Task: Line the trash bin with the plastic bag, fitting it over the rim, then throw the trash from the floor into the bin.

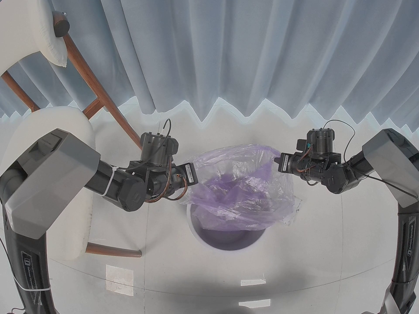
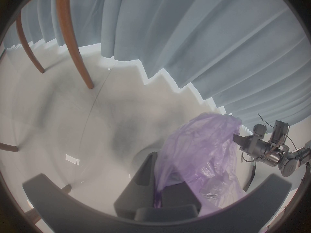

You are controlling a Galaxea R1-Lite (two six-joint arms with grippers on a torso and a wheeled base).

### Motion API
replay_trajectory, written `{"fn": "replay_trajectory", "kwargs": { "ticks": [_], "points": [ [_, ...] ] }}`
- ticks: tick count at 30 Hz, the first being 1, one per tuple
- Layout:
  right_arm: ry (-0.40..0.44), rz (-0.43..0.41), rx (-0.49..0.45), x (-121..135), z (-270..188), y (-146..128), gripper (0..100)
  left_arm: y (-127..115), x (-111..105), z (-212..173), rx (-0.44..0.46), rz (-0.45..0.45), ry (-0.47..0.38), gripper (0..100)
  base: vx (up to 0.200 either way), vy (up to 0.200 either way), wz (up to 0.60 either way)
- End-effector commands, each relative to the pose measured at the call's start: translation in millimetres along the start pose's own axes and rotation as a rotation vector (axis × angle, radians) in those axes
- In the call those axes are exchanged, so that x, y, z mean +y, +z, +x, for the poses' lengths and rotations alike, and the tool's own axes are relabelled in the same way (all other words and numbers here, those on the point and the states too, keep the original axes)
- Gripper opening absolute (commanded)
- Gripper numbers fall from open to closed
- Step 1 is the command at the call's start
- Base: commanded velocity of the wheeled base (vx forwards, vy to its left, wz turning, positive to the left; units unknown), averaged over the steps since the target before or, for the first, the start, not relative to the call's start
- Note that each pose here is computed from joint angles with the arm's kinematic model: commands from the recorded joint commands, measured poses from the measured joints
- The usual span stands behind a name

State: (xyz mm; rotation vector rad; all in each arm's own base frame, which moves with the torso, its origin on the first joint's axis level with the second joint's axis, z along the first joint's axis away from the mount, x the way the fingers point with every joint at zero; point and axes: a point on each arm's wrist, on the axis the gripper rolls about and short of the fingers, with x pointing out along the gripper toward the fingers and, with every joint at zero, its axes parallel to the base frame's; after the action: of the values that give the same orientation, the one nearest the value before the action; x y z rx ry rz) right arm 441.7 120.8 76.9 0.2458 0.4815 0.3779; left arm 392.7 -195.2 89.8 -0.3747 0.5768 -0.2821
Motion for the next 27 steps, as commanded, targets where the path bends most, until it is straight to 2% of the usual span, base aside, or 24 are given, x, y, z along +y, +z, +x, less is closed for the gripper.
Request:
{"fn": "replay_trajectory", "kwargs": {
  "ticks": [1,7,13,14,17,19,22,27],
  "points": [
    [0.004,-0.002,0.030,0,11,-12,0,-1,16,8,0.006,-0.012,0.036,0,0.000,0.000,0.00],
    [-0.009,-0.002,0.054,-6,16,-23,0,3,29,8,-0.008,-0.025,0.099,0,0.000,0.000,0.00],
    [-0.019,0.001,0.045,-13,18,-20,0,0,26,10,-0.003,-0.016,0.091,0,0.000,0.000,0.00],
    [-0.018,0.002,0.038,-14,17,-18,100,-1,26,11,-0.001,-0.015,0.093,0,0.000,0.000,0.00],
    [0.008,0.014,-0.022,-5,3,4,100,-3,22,10,0.001,-0.010,0.083,0,0.000,0.000,0.00],
    [0.047,0.052,-0.046,5,-16,22,100,-2,18,9,-0.003,-0.007,0.076,0,0.000,0.000,0.00],
    [0.089,0.118,-0.021,16,-48,36,100,-1,17,9,-0.013,-0.004,0.071,0,0.000,0.000,0.00],
    [0.088,0.217,0.012,24,-99,39,100,6,10,4,-0.039,-0.002,0.057,0,0.000,0.000,0.00]
  ]
}}
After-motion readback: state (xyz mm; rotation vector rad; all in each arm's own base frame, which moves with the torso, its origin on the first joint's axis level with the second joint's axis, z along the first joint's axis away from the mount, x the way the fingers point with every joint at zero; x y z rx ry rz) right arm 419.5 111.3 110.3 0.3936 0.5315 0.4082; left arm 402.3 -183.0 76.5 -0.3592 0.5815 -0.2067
